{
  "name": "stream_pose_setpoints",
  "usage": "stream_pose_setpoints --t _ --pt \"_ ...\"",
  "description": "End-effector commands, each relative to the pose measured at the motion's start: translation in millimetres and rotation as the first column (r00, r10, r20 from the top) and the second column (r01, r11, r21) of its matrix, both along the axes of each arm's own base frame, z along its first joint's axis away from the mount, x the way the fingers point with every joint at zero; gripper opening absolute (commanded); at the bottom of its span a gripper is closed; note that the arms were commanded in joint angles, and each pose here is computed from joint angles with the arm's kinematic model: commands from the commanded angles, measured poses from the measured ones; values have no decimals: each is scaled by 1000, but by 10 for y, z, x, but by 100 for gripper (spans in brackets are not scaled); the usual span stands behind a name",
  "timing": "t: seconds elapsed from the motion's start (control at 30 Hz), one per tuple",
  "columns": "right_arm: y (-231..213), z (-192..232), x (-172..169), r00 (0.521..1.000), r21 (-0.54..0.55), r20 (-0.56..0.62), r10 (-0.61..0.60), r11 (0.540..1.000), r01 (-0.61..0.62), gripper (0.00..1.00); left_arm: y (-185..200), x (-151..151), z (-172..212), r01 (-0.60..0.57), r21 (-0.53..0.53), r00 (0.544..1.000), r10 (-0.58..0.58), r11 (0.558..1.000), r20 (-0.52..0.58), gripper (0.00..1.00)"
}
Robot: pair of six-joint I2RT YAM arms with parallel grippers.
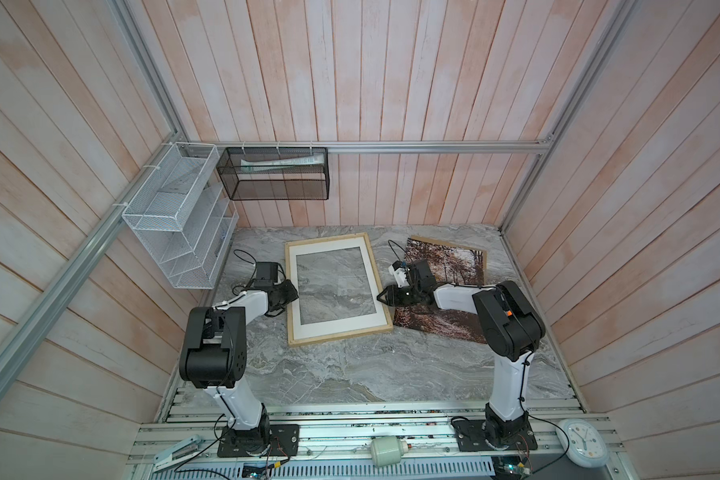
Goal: Put the photo into the frame
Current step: 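Open both grippers and move them from the mat toward the forest photo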
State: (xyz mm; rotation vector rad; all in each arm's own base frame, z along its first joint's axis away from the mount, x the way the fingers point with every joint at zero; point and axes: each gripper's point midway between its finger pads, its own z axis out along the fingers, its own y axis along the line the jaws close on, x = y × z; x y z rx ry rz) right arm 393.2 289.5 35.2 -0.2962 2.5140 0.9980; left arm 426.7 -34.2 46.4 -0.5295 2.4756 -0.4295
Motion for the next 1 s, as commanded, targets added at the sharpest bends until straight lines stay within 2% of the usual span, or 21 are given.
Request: stream_pose_setpoints --t 0.0,0.33,0.57,0.77,0.97 --pt "280 208 -208 997 76 14 80 994 -81 39 -131 178 78 55 -35 997 -53 998 62 47" --pt "356 210 -289 996 86 12 93 992 -93 39 -222 398 77 89 -76 991 -80 993 104 47" --pt "241 312 -177 997 54 44 70 996 -72 40 -128 421 231 39 -44 991 -32 998 131 47" --pt "-24 500 -71 996 35 91 14 999 -18 47 -111 426 482 20 -10 984 -18 1000 180 49" --pt "-550 540 -12 990 -10 107 -94 995 96 57 -369 463 694 93 30 973 -97 995 209 49"
